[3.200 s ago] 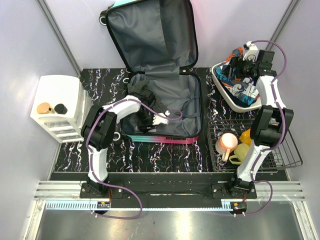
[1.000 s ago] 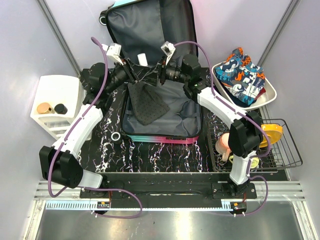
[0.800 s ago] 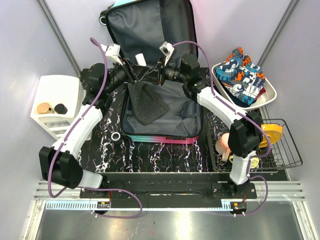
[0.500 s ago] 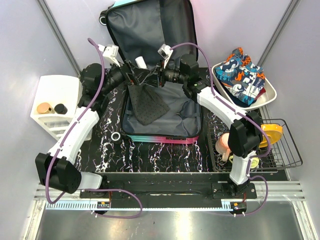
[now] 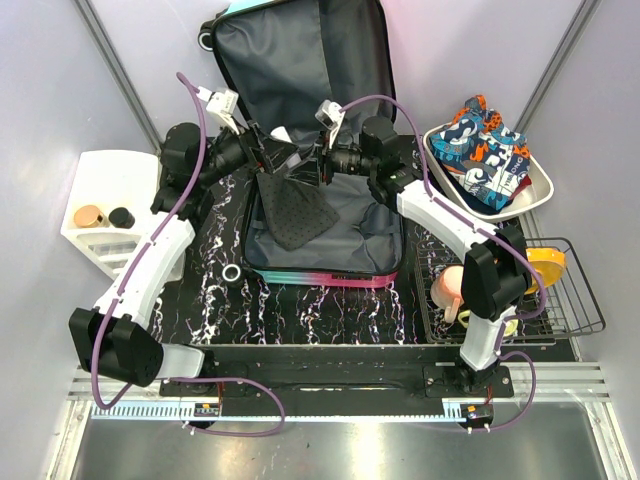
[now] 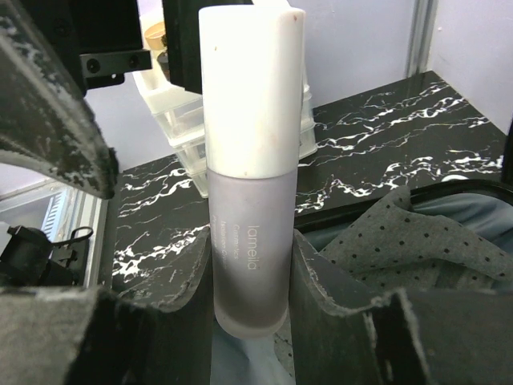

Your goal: Open, take out, and arrange the luggage

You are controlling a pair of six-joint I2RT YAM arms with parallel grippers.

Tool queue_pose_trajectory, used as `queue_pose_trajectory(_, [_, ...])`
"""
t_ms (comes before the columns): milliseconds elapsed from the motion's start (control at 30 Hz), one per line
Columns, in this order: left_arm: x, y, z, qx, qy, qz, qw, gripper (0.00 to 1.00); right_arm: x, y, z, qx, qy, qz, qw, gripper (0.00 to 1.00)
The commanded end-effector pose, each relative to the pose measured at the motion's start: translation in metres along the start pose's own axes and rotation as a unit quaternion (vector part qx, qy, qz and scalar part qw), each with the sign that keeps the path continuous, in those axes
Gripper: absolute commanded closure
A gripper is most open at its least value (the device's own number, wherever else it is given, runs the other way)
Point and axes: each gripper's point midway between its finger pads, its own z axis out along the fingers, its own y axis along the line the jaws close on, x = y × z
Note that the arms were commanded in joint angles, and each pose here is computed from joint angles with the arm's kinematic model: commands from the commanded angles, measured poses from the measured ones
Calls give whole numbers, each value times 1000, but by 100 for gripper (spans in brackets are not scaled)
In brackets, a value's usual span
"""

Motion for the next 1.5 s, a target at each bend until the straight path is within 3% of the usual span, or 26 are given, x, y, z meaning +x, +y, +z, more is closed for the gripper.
queue_pose_trajectory(0, [-28,-23,-4,41,-30,7,999,27,-47,38,-5,-44,-50,-65,996,100])
queue_pose_trajectory(200, [-30,-25,-1,68,-36,-42,996,48,-47,43,-5,-50,-58,-66,995,100])
queue_pose_trajectory(267, [-26,-22,0,67,-33,-52,996,59,-48,44,-5,-51,-60,-67,995,100])
queue_pose_trajectory(367, [-21,-18,1,63,-27,-61,996,63,-49,44,-5,-50,-62,-68,995,100])
queue_pose_trajectory(467, [-18,-16,1,67,-20,-61,996,76,-50,42,-5,-45,-63,-67,995,100])
queue_pose_trajectory(533, [-20,-14,-1,65,-21,-61,996,92,-50,40,-4,-40,-65,-61,995,75])
queue_pose_trajectory(600, [-29,-8,-4,63,-30,-54,996,100,-49,37,-3,-31,-62,-52,996,31])
queue_pose_trajectory(700, [-45,5,-13,42,-42,-29,998,100,-48,28,-4,-5,-58,-36,998,6])
queue_pose_trajectory(733, [-47,11,-17,32,-42,-27,998,100,-49,26,-5,1,-58,-35,998,3])
queue_pose_trajectory(900, [-65,39,-43,-24,-53,11,998,100,-43,19,-10,12,-47,-28,998,0])
queue_pose_trajectory(1067, [-89,83,-84,-147,-64,91,983,100,-33,2,-23,34,-24,-31,999,0])
queue_pose_trajectory(1233, [-120,132,-152,-296,-72,139,942,100,-30,-14,-35,51,-13,-35,998,0])
queue_pose_trajectory(1467, [-159,176,-236,-459,-83,183,865,100,-33,-26,-44,74,-6,15,997,0])
